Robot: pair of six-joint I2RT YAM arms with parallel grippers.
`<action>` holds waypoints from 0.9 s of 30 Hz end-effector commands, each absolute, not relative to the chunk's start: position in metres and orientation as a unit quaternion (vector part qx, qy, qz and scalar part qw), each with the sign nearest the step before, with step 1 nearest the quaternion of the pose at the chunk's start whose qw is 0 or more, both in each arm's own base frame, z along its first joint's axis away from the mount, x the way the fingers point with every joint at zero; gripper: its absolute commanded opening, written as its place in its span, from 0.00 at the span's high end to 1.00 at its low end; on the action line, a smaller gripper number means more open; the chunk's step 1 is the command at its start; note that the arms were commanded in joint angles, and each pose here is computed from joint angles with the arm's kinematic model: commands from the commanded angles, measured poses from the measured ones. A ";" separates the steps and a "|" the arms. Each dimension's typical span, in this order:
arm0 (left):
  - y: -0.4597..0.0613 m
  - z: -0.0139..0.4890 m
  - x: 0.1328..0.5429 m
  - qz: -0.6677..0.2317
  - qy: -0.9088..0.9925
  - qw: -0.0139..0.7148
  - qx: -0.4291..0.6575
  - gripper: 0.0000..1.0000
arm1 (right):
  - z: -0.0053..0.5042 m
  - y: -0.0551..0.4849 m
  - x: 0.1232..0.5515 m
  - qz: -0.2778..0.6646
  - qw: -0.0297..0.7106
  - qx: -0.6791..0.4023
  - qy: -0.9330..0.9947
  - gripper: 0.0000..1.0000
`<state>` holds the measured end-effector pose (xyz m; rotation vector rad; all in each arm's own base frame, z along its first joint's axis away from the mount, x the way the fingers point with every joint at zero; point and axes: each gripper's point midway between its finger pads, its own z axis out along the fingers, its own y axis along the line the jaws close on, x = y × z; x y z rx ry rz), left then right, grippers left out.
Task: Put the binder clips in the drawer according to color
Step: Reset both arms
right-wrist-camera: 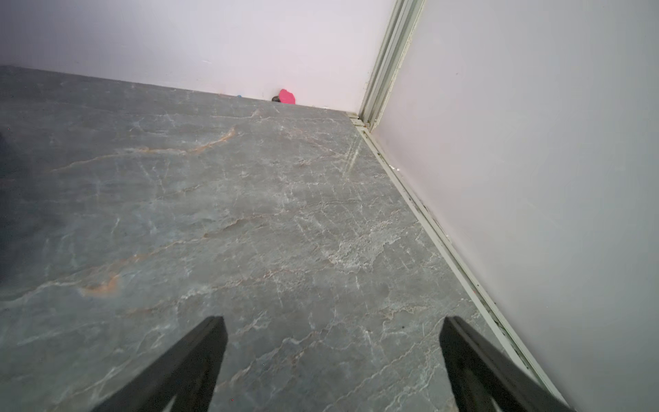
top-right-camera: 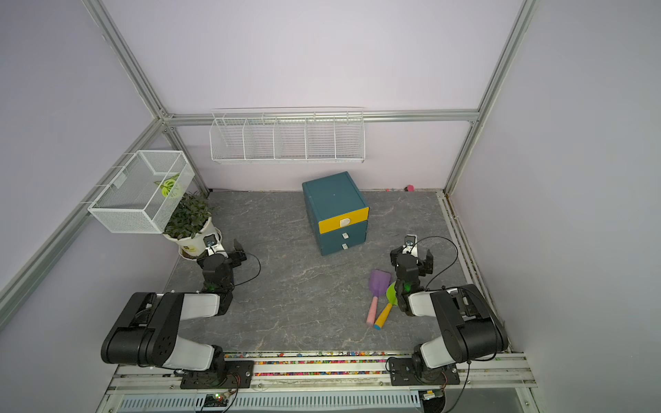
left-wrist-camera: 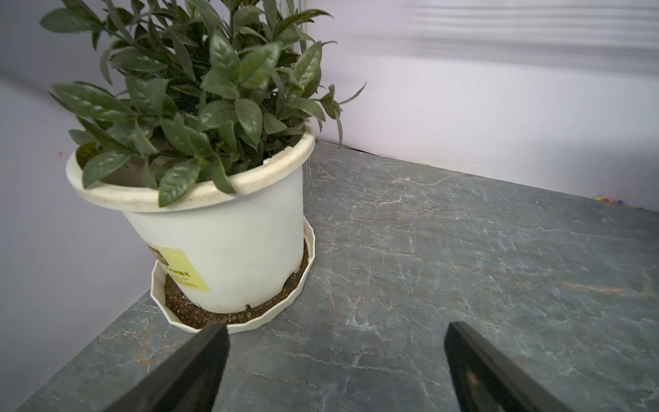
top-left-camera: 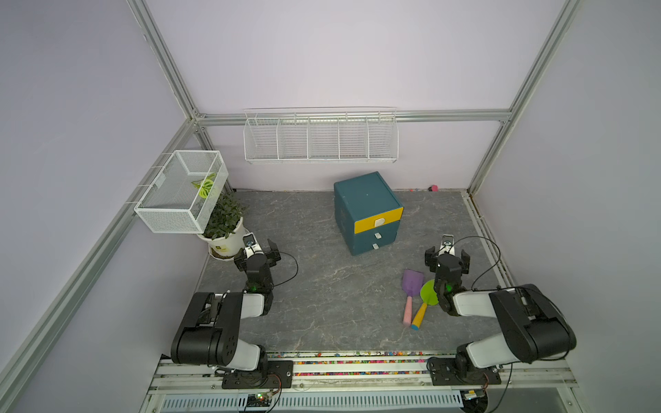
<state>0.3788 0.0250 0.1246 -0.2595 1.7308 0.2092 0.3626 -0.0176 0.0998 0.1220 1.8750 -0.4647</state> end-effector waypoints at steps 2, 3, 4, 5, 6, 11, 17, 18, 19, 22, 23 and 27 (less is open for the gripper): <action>0.024 0.123 0.391 0.071 0.773 0.622 -0.106 0.00 | 0.112 -0.010 0.381 -0.158 0.577 0.047 0.800 0.01; 0.027 0.122 0.392 0.063 0.772 0.624 -0.105 0.00 | 0.113 -0.011 0.382 -0.158 0.578 0.048 0.799 0.01; 0.030 0.123 0.392 0.063 0.766 0.631 -0.109 0.00 | 0.113 -0.011 0.382 -0.158 0.579 0.047 0.799 0.01; 0.029 0.123 0.393 0.062 0.768 0.628 -0.109 0.00 | 0.114 -0.010 0.379 -0.155 0.585 0.044 0.795 0.01; 0.030 0.122 0.393 0.061 0.771 0.624 -0.112 0.00 | 0.115 -0.008 0.376 -0.153 0.590 0.040 0.791 0.01; 0.030 0.121 0.393 0.061 0.773 0.621 -0.112 0.00 | 0.126 0.005 0.371 -0.151 0.601 0.008 0.785 0.01; 0.030 0.122 0.393 0.060 0.773 0.622 -0.112 0.00 | 0.111 -0.016 0.375 -0.150 0.591 0.059 0.790 0.01; 0.030 0.121 0.393 0.061 0.773 0.621 -0.112 0.00 | 0.110 -0.019 0.375 -0.143 0.601 0.068 0.783 0.01; 0.030 0.122 0.393 0.061 0.773 0.621 -0.113 0.00 | 0.111 -0.021 0.374 -0.141 0.608 0.071 0.778 0.01; 0.030 0.121 0.393 0.061 0.773 0.621 -0.112 0.00 | 0.099 -0.024 0.378 -0.132 0.587 0.077 0.795 0.01; 0.030 0.122 0.393 0.061 0.773 0.621 -0.112 0.00 | 0.098 -0.025 0.381 -0.124 0.583 0.077 0.799 0.01; 0.030 0.122 0.393 0.061 0.773 0.621 -0.112 0.00 | 0.095 -0.021 0.387 -0.115 0.566 0.063 0.814 0.01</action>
